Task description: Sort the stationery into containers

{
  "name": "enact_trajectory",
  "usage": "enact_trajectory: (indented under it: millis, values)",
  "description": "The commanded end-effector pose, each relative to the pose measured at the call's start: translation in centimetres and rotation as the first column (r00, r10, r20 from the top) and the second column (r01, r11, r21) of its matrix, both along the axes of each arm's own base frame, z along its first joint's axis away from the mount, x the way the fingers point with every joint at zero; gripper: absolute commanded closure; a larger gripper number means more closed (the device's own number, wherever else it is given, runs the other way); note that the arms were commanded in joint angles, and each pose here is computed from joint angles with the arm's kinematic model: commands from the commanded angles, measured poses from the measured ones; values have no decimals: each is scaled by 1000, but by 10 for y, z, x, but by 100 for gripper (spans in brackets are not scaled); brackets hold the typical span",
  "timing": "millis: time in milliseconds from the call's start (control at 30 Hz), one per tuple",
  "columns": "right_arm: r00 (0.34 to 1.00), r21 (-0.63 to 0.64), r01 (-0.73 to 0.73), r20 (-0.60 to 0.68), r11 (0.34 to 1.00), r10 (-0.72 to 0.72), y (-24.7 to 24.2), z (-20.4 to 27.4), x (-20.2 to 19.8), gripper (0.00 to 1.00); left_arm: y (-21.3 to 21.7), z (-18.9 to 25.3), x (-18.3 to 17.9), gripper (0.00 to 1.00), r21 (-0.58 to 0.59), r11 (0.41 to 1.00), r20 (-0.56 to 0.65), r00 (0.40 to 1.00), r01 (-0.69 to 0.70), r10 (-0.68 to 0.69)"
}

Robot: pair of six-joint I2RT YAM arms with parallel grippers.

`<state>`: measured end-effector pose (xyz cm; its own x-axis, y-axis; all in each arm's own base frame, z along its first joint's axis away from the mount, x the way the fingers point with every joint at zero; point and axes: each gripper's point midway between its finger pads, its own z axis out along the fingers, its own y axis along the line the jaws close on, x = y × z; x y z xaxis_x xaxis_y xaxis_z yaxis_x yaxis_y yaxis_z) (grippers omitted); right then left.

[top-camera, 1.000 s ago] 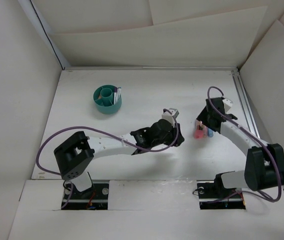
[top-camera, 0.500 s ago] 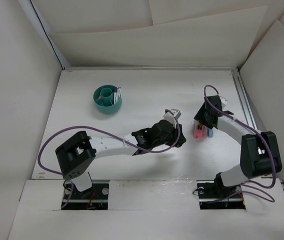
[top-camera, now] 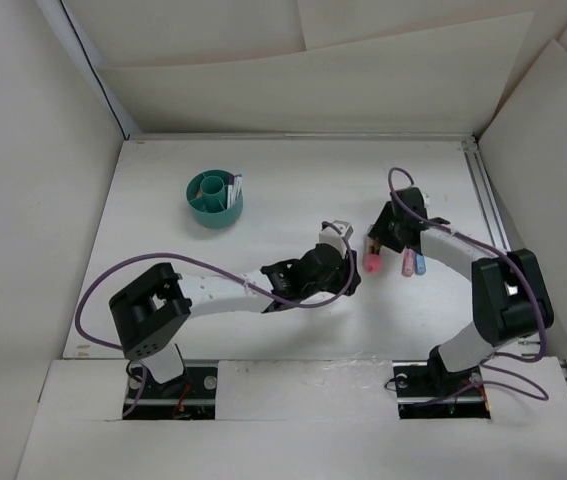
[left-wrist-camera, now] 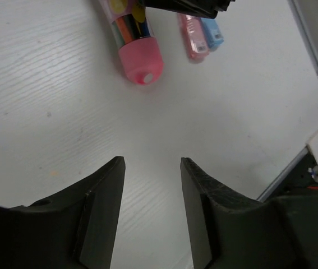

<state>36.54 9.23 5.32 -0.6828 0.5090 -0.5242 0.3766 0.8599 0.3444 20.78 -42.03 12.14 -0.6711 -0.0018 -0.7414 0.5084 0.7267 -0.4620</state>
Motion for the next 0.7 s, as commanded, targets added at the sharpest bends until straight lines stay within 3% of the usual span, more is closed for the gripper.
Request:
enact_trajectory:
  millis: [0,67,200,433,667]
  values:
    - [995,134,-85,68,987,76,49,17,15,65,24,5,10,56,50,995,58,995,-83,80]
    - [992,170,-117,60,979,108,69,12,17,67,36,-7,14,47,96,988,78,991,-117,109]
    - [990,168,-140,48,976,134,91,6,19,68,37,-13,19,40,131,984,110,988,-118,104]
    - [989,148,-140,75,979,130,97,14,18,68,23,-30,40,44,190,963,132,977,-192,169]
    - [987,160,-145,94,976,131,100,23,15,54,19,-47,61,44,287,919,180,957,-271,226]
